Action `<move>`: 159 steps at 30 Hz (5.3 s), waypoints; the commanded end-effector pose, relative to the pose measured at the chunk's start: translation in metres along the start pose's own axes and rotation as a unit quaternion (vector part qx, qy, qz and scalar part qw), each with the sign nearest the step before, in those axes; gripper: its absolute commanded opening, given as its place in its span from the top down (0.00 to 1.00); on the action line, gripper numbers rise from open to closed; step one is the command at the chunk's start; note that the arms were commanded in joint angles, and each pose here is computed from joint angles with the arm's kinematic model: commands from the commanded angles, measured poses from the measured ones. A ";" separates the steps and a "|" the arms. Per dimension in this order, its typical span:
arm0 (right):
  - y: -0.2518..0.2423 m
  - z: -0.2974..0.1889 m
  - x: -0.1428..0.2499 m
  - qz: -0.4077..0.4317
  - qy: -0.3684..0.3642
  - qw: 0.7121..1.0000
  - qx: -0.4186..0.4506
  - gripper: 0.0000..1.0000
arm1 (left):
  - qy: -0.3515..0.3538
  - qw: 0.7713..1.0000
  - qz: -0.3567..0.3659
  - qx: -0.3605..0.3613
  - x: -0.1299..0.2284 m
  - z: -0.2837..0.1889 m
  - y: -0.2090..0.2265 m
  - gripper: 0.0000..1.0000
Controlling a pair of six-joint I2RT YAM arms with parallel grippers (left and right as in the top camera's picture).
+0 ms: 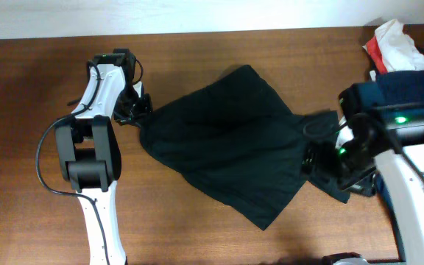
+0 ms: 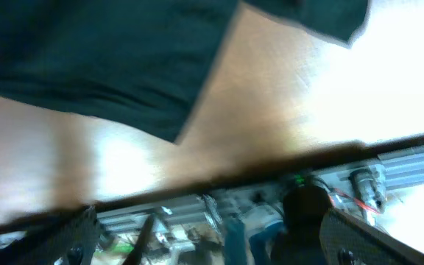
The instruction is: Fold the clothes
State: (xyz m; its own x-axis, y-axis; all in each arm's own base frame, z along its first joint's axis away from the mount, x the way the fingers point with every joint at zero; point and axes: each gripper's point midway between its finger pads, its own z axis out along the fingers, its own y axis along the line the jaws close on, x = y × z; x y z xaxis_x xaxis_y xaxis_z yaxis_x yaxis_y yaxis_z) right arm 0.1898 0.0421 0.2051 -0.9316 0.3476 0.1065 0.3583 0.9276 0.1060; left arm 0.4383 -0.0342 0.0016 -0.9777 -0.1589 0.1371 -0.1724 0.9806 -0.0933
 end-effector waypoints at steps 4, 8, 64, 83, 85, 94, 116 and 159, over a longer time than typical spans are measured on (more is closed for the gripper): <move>0.010 0.073 0.021 -0.015 0.077 0.997 0.024 0.01 | 0.021 0.999 -0.009 -0.022 0.001 0.022 0.014 0.99; 0.043 0.110 0.024 -0.072 0.075 0.995 -0.013 0.06 | 0.021 0.999 -0.009 -0.022 0.002 0.022 0.014 0.99; 0.042 -0.320 -0.004 -0.048 -0.538 0.823 -0.177 0.96 | -0.636 0.764 -0.013 0.106 0.241 -0.533 0.008 1.00; 0.182 -0.081 -0.267 -0.079 -0.340 0.937 -0.028 0.96 | -0.296 0.939 -0.132 -0.114 -0.088 -0.204 0.076 0.99; 0.177 -0.081 -0.265 -0.075 -0.335 0.939 -0.025 0.96 | -0.287 0.941 -0.135 -0.118 -0.094 -0.192 0.080 0.96; 0.208 -0.026 -0.158 -0.154 -0.126 0.978 -0.058 0.96 | -0.238 0.955 -0.127 -0.124 -0.075 -0.182 0.095 1.00; 0.122 0.002 -0.128 -0.151 -0.064 0.984 0.074 0.84 | -0.110 0.970 -0.161 -0.142 -0.031 -0.140 0.153 1.00; 0.204 0.205 -0.204 -0.262 -0.100 0.952 -0.125 0.43 | -0.095 0.969 -0.176 -0.147 -0.022 -0.141 0.168 0.94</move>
State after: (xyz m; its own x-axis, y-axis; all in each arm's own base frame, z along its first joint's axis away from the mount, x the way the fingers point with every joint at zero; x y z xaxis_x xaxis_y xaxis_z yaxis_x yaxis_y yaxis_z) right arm 0.4434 0.1920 0.0185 -0.9668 -0.0971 -0.2363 -0.1790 0.9176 0.3550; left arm 0.4501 0.1424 0.1197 -0.8731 -0.4823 -0.0714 -0.4867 0.8535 0.1863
